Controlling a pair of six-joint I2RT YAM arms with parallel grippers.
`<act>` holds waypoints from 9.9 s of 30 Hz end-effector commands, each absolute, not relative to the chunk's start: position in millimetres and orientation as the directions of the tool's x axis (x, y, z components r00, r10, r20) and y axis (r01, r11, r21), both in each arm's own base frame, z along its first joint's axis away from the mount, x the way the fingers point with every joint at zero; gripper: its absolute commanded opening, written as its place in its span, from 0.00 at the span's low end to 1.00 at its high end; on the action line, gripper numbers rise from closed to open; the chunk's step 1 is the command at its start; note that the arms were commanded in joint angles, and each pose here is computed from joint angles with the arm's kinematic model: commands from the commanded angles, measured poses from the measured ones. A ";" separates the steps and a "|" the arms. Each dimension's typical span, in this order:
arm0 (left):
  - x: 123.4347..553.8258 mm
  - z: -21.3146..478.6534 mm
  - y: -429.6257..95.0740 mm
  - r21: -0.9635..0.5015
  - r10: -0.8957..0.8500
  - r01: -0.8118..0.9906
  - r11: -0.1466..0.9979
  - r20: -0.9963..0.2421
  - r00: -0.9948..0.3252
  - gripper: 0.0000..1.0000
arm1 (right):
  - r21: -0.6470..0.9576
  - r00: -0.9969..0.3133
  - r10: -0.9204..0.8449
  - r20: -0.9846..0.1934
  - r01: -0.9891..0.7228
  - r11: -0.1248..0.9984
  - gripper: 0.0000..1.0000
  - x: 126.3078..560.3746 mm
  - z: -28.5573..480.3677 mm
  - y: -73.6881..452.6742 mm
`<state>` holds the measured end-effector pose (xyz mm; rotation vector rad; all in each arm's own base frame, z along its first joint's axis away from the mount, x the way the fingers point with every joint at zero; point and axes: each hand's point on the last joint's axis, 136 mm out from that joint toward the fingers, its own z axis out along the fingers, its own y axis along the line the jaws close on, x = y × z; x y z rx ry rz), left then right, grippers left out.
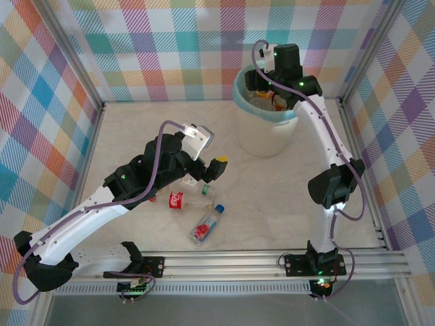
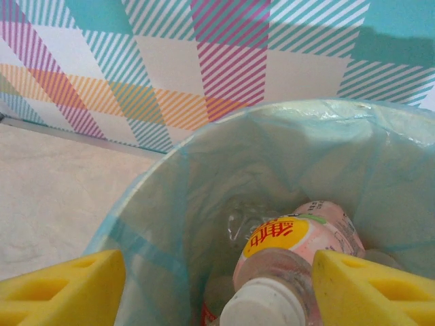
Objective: Put the plastic bottles in the bin
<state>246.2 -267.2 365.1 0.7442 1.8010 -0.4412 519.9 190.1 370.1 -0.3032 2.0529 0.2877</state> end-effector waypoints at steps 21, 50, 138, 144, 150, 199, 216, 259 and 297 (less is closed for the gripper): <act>243.8 392.6 -247.1 0.029 0.196 0.620 0.784 -0.959 -0.203 1.00 | 0.186 -0.531 -0.026 -0.847 -0.341 0.921 0.63 498.4 386.5 189.1; 243.4 151.1 -61.7 -0.432 -0.771 -0.659 0.616 -0.160 -0.616 1.00 | 0.457 -0.614 0.078 -0.786 -0.490 0.742 0.70 327.3 363.3 236.0; 326.6 458.5 -135.9 -0.986 -0.921 0.108 0.130 -0.160 -0.355 0.51 | 0.743 -0.596 0.507 -0.623 -0.653 0.146 0.91 300.7 475.9 304.6; 328.0 457.1 -160.5 -0.995 -0.915 0.078 0.056 -0.083 -0.395 0.51 | 0.690 -0.509 0.538 -0.671 -0.695 0.202 0.93 296.6 489.6 324.7; 323.2 448.2 -170.4 -0.999 -0.913 0.049 0.021 -0.039 -0.407 0.50 | 0.685 -0.465 0.578 -0.670 -0.688 0.241 0.92 304.5 493.3 331.4; 278.2 394.1 -114.9 -0.745 -0.711 -0.069 0.664 -0.600 -0.367 1.00 | -0.280 -0.381 -0.282 -0.880 -0.062 0.958 0.49 448.0 455.8 125.2; 285.0 366.0 -120.4 -0.735 -0.712 -0.132 0.666 -0.572 -0.406 1.00 | -0.183 -0.584 -0.190 -0.789 -0.072 0.980 0.53 510.7 342.7 131.4; 297.9 337.8 -138.9 -0.723 -0.701 -0.182 0.666 -0.525 -0.482 1.00 | 0.086 -0.594 0.020 -0.804 -0.084 0.993 0.70 491.5 377.7 117.2; 274.9 219.9 -90.4 -0.433 -0.587 -0.412 0.802 -0.445 -0.676 1.00 | 0.226 -0.438 0.079 -0.895 -0.295 0.928 0.79 382.5 433.5 165.9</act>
